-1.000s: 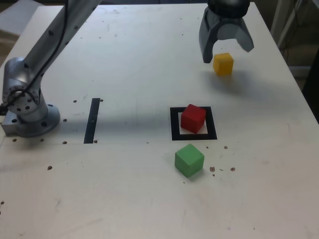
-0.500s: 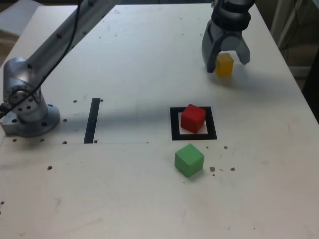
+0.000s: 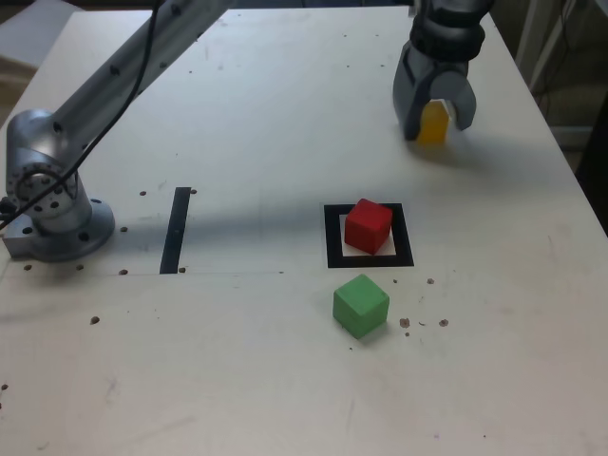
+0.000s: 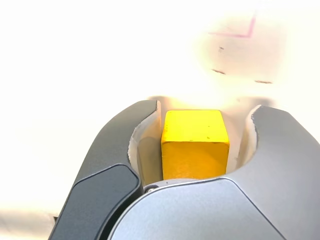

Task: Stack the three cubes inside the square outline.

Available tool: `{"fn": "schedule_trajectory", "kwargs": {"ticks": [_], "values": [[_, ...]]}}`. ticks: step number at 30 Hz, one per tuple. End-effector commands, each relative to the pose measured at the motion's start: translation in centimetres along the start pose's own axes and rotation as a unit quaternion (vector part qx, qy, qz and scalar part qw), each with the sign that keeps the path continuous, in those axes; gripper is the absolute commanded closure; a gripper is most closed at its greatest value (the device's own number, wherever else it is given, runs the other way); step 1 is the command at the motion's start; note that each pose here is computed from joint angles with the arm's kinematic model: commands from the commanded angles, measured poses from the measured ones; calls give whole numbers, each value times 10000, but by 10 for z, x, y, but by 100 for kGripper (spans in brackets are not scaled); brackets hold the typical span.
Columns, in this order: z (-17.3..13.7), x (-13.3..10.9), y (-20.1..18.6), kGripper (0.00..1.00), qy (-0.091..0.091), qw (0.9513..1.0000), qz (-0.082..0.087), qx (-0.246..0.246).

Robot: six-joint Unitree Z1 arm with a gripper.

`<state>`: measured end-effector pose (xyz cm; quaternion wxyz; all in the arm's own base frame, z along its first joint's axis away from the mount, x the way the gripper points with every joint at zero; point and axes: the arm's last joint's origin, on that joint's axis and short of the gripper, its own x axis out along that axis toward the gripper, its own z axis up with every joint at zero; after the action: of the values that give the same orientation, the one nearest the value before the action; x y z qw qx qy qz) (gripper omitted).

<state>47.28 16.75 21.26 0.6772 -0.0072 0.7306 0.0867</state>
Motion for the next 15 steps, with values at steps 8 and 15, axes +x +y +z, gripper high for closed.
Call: {"fn": "schedule_trajectory", "kwargs": {"ticks": [8, 15], "values": [[6, -2, -3, 69, -196, 9998, -50, 61], [5, -3, -6, 81, -176, 9997, 7, 142]]}}
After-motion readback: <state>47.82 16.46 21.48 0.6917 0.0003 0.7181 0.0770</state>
